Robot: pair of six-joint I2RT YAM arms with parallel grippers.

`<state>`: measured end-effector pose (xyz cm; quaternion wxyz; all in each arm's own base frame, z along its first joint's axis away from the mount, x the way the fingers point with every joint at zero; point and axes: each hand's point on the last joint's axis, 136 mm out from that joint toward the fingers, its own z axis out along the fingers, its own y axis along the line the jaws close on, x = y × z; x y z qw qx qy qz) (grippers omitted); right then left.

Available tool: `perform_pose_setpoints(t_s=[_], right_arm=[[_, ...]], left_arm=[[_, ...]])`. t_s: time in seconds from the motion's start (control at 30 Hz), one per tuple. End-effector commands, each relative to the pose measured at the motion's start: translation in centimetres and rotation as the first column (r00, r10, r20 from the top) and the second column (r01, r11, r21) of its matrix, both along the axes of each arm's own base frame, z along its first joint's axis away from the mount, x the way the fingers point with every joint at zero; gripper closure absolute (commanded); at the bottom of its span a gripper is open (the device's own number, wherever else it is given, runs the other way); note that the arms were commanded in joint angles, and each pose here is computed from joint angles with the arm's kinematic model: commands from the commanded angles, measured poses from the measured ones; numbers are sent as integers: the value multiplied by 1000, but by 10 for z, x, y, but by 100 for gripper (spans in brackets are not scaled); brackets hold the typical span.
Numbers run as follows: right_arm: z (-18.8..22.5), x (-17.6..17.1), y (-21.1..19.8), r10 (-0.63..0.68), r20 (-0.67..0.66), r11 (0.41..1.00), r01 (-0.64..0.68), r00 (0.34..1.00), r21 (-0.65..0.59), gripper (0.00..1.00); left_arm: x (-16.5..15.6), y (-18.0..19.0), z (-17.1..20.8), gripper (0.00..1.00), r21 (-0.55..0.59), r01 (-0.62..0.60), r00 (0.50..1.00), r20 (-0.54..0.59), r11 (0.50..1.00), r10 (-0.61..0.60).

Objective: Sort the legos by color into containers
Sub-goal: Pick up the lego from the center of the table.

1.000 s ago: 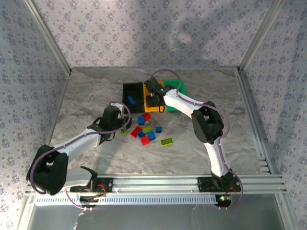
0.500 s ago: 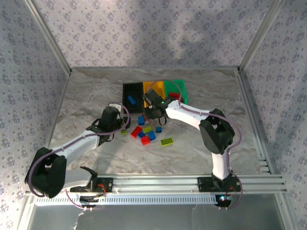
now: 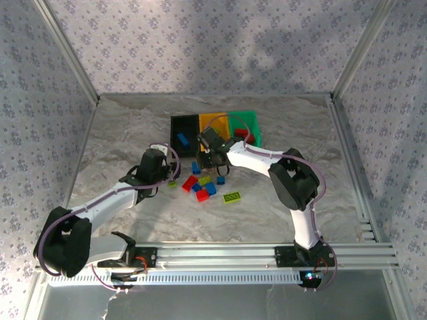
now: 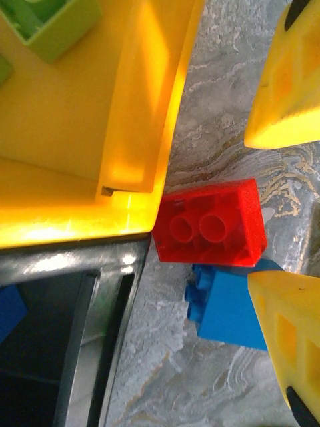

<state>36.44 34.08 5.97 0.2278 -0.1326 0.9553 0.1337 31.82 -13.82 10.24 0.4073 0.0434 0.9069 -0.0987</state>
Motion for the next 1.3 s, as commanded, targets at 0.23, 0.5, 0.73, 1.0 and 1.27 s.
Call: perform_pose_setpoints(t_s=[0.23, 0.5, 0.73, 1.0, 1.27], right_arm=[[-9, 11, 3, -96, -24, 990, 98, 995, 103, 45], [-19, 9, 0, -128, -32, 987, 130, 991, 92, 44], [-31, 8, 0, -134, -31, 989, 136, 990, 53, 44], [-35, 2, 15, -108, -32, 993, 109, 994, 34, 43], [-44, 3, 3, -129, -39, 992, 129, 991, -5, 49]], left_arm=[[5, -2, 8, 35, -30, -3, 1000, 29, 1000, 4], [5, -3, 9, 35, -34, -1, 1000, 31, 999, 2], [5, -5, 8, 35, -39, 9, 1000, 26, 999, -8], [5, -5, 8, 35, -38, 8, 1000, 27, 999, -7], [5, -5, 8, 35, -40, 10, 1000, 26, 999, -9]])
